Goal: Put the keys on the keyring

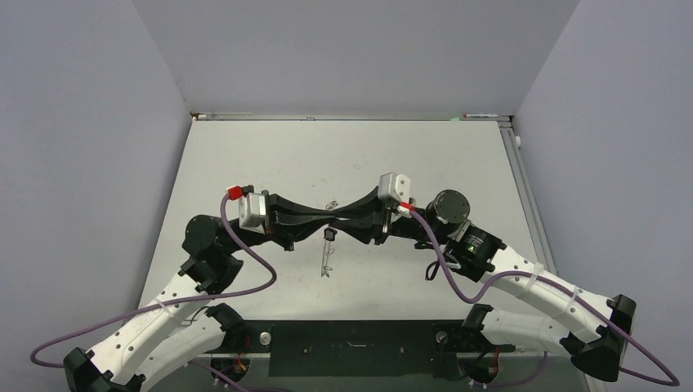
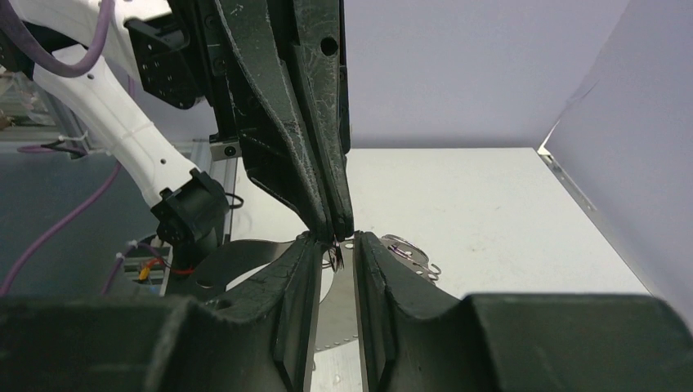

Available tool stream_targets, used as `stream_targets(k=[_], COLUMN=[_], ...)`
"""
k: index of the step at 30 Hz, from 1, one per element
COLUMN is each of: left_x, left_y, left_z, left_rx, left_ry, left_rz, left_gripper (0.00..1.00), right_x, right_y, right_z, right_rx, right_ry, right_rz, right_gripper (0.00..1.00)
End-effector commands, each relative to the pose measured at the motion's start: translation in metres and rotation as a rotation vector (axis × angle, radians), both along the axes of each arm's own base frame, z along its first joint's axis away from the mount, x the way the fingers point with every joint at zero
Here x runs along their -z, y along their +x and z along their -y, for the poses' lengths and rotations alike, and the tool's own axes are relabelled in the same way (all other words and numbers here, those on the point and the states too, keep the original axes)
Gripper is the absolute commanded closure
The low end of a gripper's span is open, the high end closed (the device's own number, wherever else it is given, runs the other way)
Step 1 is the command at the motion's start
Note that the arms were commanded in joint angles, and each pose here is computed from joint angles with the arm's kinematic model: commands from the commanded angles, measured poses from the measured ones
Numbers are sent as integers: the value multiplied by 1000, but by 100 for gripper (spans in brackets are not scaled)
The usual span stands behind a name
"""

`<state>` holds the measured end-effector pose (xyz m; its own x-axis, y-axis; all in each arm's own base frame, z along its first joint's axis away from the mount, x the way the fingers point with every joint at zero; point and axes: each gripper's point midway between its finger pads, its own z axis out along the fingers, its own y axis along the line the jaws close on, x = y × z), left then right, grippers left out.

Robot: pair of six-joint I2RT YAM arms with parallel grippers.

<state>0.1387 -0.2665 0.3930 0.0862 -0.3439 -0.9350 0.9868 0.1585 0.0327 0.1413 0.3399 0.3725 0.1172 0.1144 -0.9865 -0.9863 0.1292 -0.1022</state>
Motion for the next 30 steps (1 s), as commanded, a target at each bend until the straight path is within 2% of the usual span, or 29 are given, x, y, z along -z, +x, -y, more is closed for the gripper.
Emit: stream_targets(k=[1,3,4,6,19,20,23,25,27,30], left_x=[-26,-27,-27,-28,-12,-10,-3,1,8,22], left_y=[-10,-10,-9,-9,0,2,3,1,-3,-3], left_z=[-3,-4,-4,-5,-7,-7,-11,-13,-12,-10], left_rx=[33,33,31,28,-48,-59,-87,-90,-68,-40], left_ry=[-101,-105,-108,-109,30,51,105,141,191,269], left_rz=[26,23,22,24,93,95,127,150,164,154], left_gripper=[100,100,100,100,100,92,59,46,45,54], right_x=[-17,-19,-18,-17,-12,-12,1,6,9,14], right_y=[-1,1,2,2,-12,-12,-11,-10,-9,-8], right_z=[-5,-4,-3,-2,11,12,16,20,23,28], right_rx=[-9,4,12,12,-34,-33,-27,-25,-17,-4], right_ry=[113,141,151,159,23,-1,-114,-169,-212,-278], right_rz=[-1,-8,-14,-18,72,81,79,81,83,79], right_gripper=[77,77,80,93,95,95,95,95,95,95])
